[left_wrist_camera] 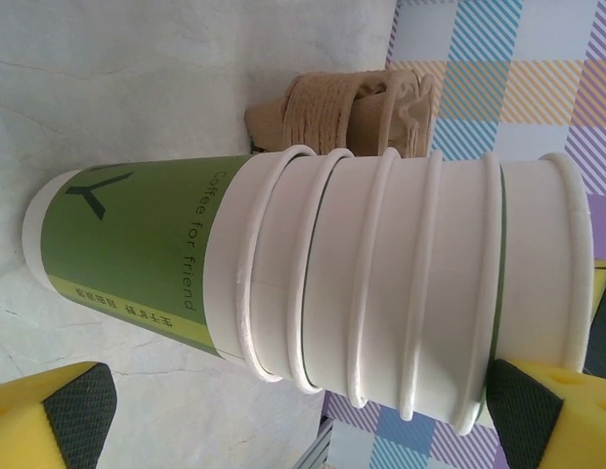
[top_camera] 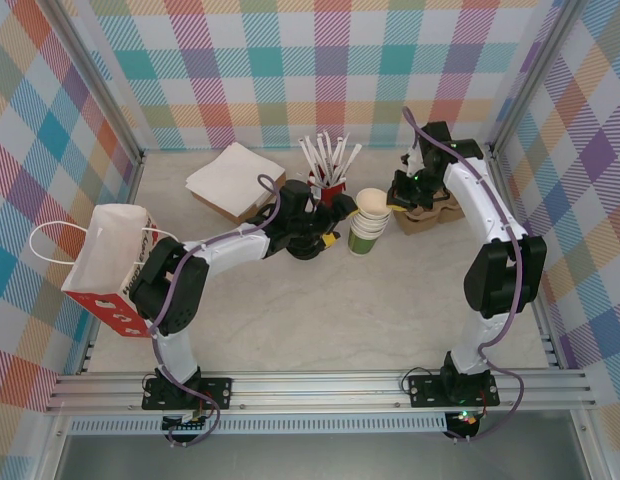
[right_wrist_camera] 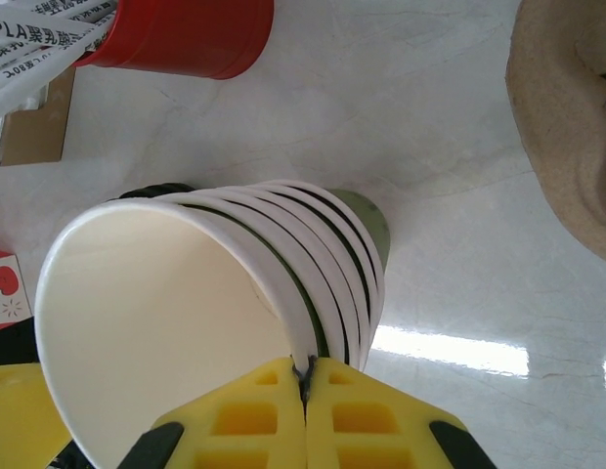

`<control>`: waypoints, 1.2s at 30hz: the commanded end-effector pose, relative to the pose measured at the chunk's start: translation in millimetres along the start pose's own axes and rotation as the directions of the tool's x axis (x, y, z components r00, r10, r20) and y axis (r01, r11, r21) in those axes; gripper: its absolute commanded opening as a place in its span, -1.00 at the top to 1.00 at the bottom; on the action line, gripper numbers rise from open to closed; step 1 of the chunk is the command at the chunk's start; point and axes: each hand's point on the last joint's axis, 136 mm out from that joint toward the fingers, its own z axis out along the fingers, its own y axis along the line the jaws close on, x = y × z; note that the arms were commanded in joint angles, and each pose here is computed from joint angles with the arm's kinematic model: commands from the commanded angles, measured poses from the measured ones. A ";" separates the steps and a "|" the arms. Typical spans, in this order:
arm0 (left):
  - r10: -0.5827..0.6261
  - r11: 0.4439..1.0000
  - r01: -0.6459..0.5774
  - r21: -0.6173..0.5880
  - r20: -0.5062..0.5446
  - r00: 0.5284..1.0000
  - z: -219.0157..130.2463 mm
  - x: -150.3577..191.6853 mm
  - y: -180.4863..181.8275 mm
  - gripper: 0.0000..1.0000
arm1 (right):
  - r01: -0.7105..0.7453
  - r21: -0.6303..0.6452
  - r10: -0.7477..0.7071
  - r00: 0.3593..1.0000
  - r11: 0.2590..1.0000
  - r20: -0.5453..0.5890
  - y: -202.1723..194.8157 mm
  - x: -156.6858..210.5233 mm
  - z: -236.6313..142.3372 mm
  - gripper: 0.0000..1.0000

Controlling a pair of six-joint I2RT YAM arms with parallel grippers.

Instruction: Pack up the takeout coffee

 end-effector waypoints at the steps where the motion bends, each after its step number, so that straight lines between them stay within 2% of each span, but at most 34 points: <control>1: -0.007 1.000 0.007 -0.025 -0.007 1.000 8.3 6.4 14.8 -0.98 | -0.010 -0.107 0.011 1.000 0.994 0.011 21.8 2.1 -12.9 0.89; 17: -0.017 0.998 0.017 -0.064 -0.004 1.000 9.9 7.9 30.0 -0.98 | -0.054 -0.130 0.059 0.998 0.990 0.034 11.5 -2.6 -27.5 0.90; 29: 0.104 0.992 -0.103 0.067 -0.007 0.995 -16.0 9.4 -34.7 -1.00 | 0.008 -0.108 0.004 0.993 0.994 0.117 20.0 -13.8 -60.1 0.90; 36: 0.218 0.976 -0.218 0.016 0.031 0.976 -62.1 10.1 -61.1 -1.00 | 0.058 -0.070 -0.043 0.977 0.996 0.209 28.5 -21.5 -95.3 0.90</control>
